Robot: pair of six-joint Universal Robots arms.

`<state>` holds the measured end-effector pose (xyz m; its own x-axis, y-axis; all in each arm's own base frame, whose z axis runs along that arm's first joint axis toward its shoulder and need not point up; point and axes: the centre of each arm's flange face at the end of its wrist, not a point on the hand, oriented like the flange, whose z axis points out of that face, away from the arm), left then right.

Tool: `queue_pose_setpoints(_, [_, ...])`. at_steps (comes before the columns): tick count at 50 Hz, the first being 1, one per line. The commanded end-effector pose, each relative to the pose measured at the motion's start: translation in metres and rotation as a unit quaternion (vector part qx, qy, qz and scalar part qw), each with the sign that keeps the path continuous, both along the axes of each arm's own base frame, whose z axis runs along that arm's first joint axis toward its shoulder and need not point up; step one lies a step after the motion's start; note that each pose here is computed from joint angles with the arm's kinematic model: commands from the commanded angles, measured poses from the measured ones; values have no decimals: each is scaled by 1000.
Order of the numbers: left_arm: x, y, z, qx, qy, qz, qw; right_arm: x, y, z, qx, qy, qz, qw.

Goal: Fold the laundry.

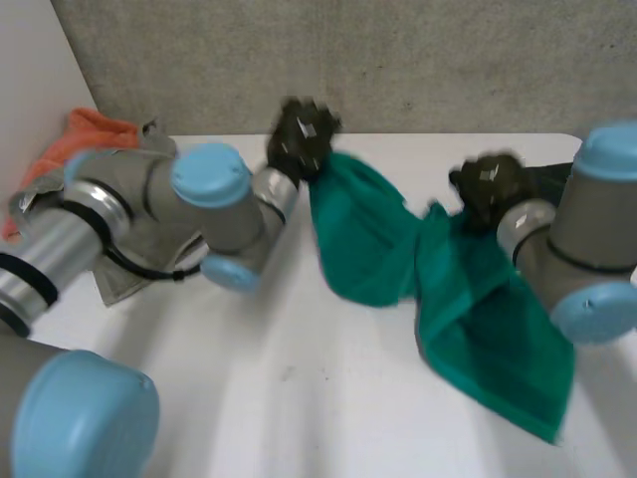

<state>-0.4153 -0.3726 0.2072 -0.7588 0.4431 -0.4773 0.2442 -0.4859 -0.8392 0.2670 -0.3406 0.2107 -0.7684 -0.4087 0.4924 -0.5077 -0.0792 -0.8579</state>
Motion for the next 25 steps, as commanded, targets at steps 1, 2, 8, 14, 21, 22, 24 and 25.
queue_pose_setpoints(1, [34,-16,93,-93,74,57,991,3,-23,85,-169,5,-28,985])
queue_pose_setpoints(2, [40,-15,108,-102,82,63,989,3,-22,104,-201,-7,-28,979])
queue_pose_setpoints(8, [56,1,126,-91,80,67,990,3,-7,134,-243,-22,-10,970])
queue_pose_setpoints(14, [95,23,103,-15,50,85,995,-2,19,98,-158,14,43,986])
queue_pose_setpoints(21, [129,67,28,117,-30,104,987,-14,78,39,48,73,101,991])
queue_pose_setpoints(22, [132,72,21,130,-37,106,985,-15,83,33,66,80,106,989])
queue_pose_setpoints(24, [138,79,8,152,-50,111,981,-20,97,14,119,109,115,980])
queue_pose_setpoints(25, [144,83,-3,171,-60,117,976,-22,100,9,133,120,115,977])
